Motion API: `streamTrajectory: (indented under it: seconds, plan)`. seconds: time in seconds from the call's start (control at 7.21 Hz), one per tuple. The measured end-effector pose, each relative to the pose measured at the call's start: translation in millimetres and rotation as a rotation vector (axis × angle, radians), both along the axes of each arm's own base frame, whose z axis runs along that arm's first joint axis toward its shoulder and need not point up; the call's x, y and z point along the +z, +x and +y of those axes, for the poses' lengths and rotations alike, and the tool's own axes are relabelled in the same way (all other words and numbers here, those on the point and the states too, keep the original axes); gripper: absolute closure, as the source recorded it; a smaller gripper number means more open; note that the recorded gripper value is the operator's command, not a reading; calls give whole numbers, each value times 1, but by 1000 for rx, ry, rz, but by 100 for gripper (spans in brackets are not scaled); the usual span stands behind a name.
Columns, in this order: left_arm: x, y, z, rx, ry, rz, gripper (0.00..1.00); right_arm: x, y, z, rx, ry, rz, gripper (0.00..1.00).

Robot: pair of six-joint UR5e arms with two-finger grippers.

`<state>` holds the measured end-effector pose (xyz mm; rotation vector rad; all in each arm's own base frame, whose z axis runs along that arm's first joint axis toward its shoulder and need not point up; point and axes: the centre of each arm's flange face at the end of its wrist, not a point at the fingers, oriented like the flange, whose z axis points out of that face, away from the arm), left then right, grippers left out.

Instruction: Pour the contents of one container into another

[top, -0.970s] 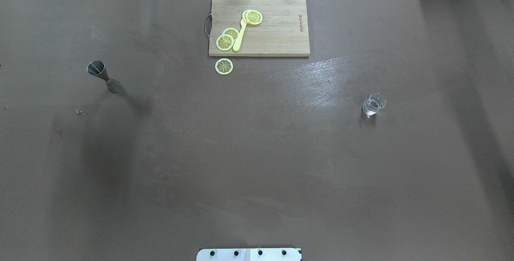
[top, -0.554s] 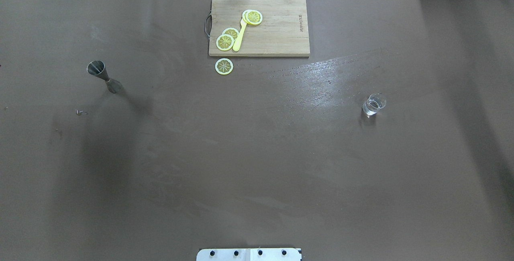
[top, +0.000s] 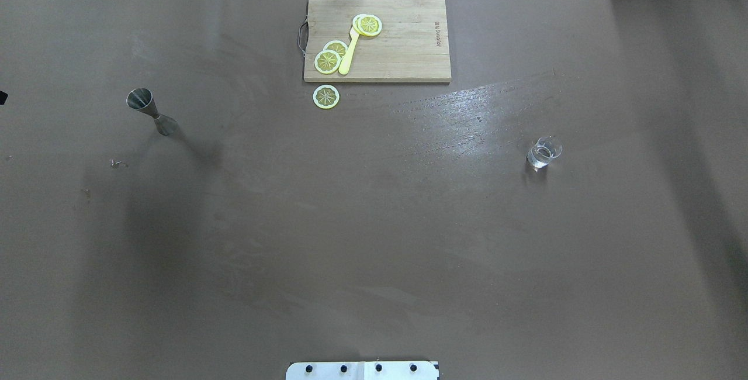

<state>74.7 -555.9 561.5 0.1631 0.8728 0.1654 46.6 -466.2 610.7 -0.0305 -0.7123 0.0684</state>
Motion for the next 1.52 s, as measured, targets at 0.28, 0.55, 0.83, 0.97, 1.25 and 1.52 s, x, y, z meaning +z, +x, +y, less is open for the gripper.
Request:
streamTrajectory:
  seconds: [0.28,0.55,0.83,0.97,1.25,1.52]
  plan:
    - [-4,4,1,7,13,-5,1,1,0,0,0,-1,1,0]
    - [-7,7,2,5,27,-23,1,1,0,0,0,-2,1,0]
    - [-10,17,1,20,47,-33,1,2,0,-1,0,-4,1,0]
    - [-19,35,1,39,112,-54,1,-2,-1,-5,-2,14,-4,0]
    - [-47,52,19,22,342,-80,1,-22,-8,-26,-13,148,-31,0]
    - [-51,42,56,-4,484,-65,1,-37,-23,-40,-43,278,-68,0]
